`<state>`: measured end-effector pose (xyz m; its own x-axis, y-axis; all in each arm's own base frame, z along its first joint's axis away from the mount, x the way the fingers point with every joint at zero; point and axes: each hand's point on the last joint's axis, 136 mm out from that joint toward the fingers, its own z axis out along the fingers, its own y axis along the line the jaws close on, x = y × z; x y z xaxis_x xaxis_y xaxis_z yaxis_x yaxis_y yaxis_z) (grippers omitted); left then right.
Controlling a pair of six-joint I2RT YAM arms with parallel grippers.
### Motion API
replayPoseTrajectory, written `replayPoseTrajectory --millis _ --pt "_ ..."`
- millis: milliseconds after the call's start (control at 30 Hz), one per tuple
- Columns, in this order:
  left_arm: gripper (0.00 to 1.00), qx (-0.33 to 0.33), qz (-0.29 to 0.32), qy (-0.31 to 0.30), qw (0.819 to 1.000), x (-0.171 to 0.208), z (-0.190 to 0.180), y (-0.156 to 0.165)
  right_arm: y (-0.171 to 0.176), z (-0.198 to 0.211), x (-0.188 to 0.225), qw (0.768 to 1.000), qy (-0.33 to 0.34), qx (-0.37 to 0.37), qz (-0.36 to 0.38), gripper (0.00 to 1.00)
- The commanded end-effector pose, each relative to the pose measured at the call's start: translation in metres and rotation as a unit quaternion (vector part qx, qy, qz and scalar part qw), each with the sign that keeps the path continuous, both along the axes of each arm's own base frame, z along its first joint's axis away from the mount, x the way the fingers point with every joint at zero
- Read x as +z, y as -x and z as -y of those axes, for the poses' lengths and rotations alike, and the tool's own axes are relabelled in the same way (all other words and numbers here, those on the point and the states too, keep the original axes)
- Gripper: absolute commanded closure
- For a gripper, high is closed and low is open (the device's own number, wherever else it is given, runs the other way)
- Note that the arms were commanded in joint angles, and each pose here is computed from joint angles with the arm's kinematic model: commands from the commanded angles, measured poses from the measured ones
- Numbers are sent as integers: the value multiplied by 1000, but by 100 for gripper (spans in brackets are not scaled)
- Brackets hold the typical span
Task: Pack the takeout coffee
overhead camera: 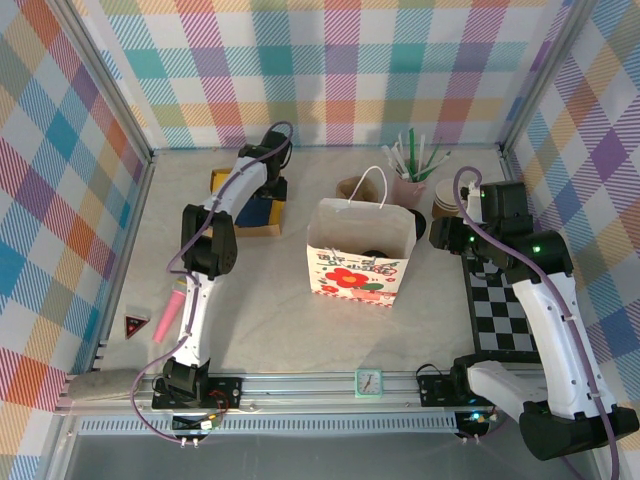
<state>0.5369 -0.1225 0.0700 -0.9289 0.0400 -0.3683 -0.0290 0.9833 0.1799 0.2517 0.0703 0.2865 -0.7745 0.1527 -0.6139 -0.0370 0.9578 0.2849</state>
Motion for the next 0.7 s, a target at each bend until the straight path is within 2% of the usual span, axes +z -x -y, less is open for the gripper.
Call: replayPoseTrajectory --millis 0,167,467,667 --pt "36 -10 -13 -16 1000 -10 1 0 -5 0 2 1000 1 0 11 50" --pt "40 -9 -16 -21 1000 -16 0 0 -5 0 5 1000 0 1 13 50" --pt "57 -9 -8 -35 999 -11 -4 -2 -6 -1 6 1000 -3 2 15 54" --pt "61 -11 -3 -34 999 -2 -5 -3 -6 -2 7 1000 -5 4 14 56"
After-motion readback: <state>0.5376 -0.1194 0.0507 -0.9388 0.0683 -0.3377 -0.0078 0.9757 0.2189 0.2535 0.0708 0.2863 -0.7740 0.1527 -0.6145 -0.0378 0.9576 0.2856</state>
